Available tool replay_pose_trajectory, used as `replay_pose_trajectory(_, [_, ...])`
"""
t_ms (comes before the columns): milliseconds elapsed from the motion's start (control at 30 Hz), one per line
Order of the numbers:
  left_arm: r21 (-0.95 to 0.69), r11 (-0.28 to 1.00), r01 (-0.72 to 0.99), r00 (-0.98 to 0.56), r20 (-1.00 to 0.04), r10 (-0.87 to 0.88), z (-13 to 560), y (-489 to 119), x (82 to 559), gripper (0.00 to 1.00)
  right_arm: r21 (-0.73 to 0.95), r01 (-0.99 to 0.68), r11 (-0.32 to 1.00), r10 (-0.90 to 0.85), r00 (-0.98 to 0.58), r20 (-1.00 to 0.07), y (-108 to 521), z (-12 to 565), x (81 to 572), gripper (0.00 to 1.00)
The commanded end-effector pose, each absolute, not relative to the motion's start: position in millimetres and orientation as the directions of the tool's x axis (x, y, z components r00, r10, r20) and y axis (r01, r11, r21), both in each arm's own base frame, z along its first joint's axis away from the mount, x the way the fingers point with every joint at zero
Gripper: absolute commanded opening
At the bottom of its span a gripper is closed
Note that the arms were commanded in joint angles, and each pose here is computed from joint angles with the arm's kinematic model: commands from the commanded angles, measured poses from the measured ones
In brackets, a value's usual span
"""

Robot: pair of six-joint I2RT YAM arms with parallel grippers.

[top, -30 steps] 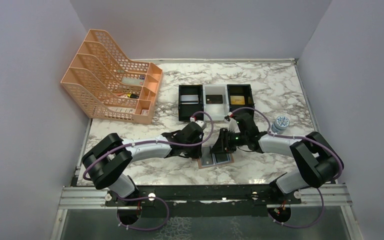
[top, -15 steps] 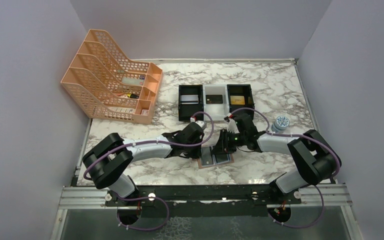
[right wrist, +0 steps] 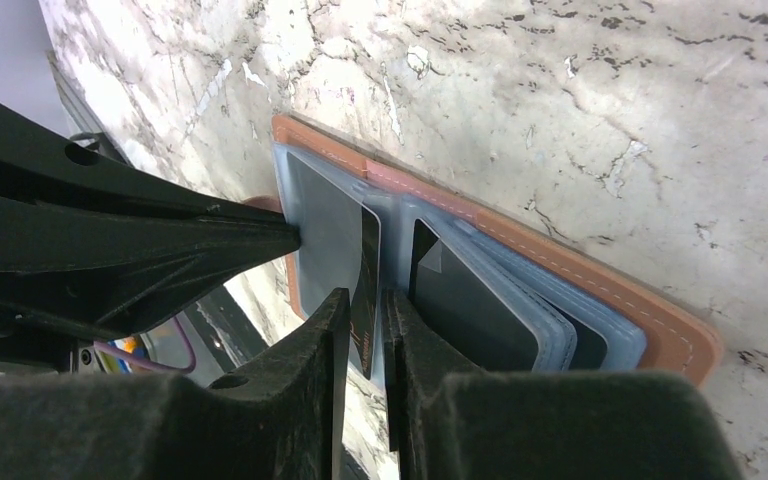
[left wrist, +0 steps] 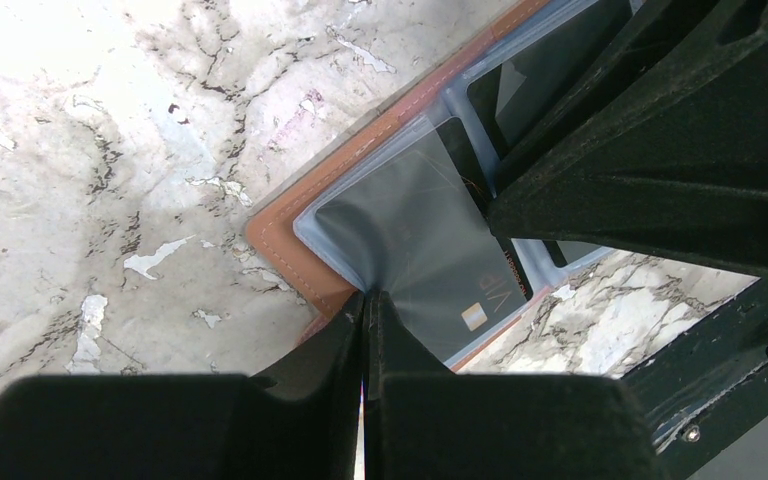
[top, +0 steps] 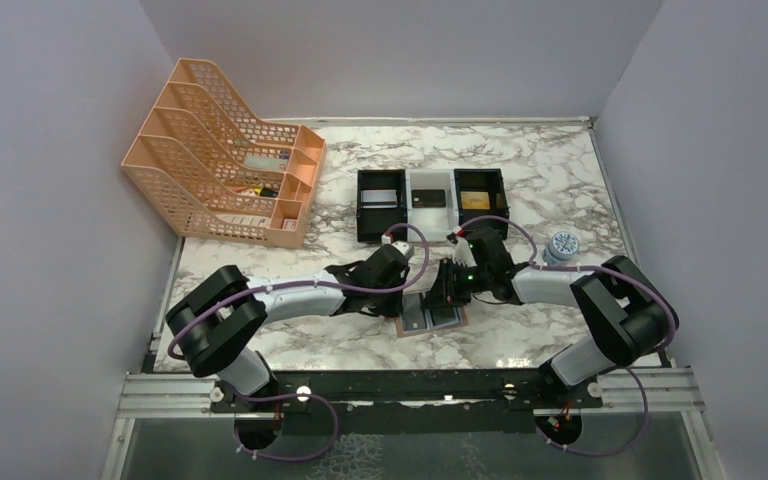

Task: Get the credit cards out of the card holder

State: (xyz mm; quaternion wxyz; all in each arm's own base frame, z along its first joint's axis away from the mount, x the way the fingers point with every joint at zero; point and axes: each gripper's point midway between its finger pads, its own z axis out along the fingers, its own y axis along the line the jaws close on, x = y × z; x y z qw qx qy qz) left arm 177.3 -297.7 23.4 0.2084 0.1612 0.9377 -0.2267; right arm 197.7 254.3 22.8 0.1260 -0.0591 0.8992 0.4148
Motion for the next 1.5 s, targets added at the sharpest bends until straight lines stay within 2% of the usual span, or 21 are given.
replay_pose_trajectory(0, [-0.295,0.865,0.406,-0.861,-0.440,0.254,9.2,-289.6,175.1,0.04,0.688,-0.219,0.692,-0.016,-0.957,-0.289,248.1,9.7,199.5,0.20])
replay_pose_trajectory(167, [-0.290,0.866,0.408,-0.863,-0.432,0.262,6.5,-290.5,174.9,0.04,0.707,-0.244,0.664,-0.062,-0.960,-0.272,252.9,6.5,192.0,0.19])
replay_pose_trajectory(400, [-0.288,0.866,0.410,-0.860,-0.439,0.261,9.4,-291.1,176.0,0.04,0.753,-0.270,0.599,-0.044,-0.951,-0.306,261.8,23.2,192.6,0.08])
replay_pose_trajectory(567, [-0.291,0.858,0.423,-0.855,-0.442,0.271,12.9,-292.1,175.1,0.06,0.738,-0.259,0.624,-0.028,-0.950,-0.310,260.8,24.4,199.0,0.02])
replay_pose_trajectory(933, [-0.312,0.839,0.445,-0.834,-0.486,0.261,37.8,-299.7,179.1,0.27,0.730,-0.219,0.647,0.008,-0.956,-0.293,254.8,24.2,195.8,0.01])
replay_pose_trajectory(1067, [-0.317,0.829,0.460,-0.825,-0.497,0.268,45.6,-302.0,179.4,0.40,0.723,-0.213,0.658,0.031,-0.951,-0.308,251.7,30.6,197.2,0.01])
replay_pose_trajectory(1267, [-0.309,0.827,0.470,-0.827,-0.481,0.290,39.9,-305.5,177.3,0.41,0.703,-0.217,0.678,0.039,-0.944,-0.328,248.2,35.5,200.8,0.01])
replay_pose_trajectory(1467, [-0.279,0.828,0.487,-0.819,-0.476,0.321,31.6,-314.1,179.5,0.37,0.754,-0.234,0.613,0.002,-0.955,-0.298,258.9,40.7,193.4,0.01])
